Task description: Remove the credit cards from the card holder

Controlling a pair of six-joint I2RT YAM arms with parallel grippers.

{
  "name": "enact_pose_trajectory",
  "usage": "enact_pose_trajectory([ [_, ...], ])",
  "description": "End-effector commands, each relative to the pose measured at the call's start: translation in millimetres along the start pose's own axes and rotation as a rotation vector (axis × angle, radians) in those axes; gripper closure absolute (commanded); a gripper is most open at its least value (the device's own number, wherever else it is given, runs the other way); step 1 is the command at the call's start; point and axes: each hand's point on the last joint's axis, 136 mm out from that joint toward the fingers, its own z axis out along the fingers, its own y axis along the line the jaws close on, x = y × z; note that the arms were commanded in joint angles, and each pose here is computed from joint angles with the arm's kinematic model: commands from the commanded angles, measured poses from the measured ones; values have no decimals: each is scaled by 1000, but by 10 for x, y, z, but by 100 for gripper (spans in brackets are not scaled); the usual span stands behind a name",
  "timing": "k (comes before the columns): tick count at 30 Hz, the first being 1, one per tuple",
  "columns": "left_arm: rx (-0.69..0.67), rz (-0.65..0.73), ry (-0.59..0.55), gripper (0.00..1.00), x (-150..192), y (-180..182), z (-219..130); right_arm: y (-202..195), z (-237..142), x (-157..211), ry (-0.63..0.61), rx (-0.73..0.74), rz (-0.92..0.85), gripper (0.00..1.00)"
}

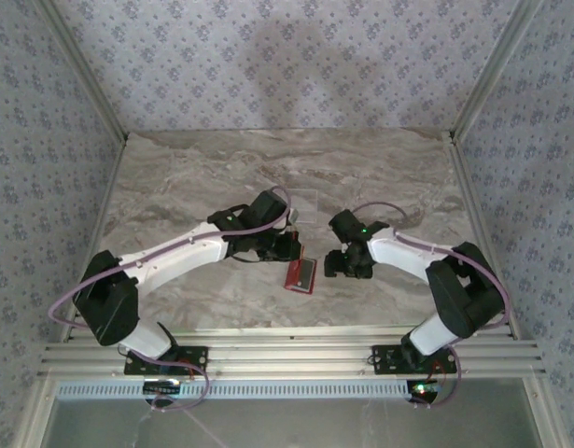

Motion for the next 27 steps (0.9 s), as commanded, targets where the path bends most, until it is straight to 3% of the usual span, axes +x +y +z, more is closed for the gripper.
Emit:
enact_pose_trajectory([
  [1,-42,15,18,100,13,30,-11,-108,-89,19,-8,3,-7,29],
  [6,-136,21,31,100,43,220,-9,-62,-200,-82,-55,-20,-12,30],
  [14,-230,-29,51,100,179,690,-37,400,-353,-148,-65,-159,-51,34],
  [27,-338,-80,109,97,450,1448,-35,1201,-488,-154,-37,-329,-115,58],
])
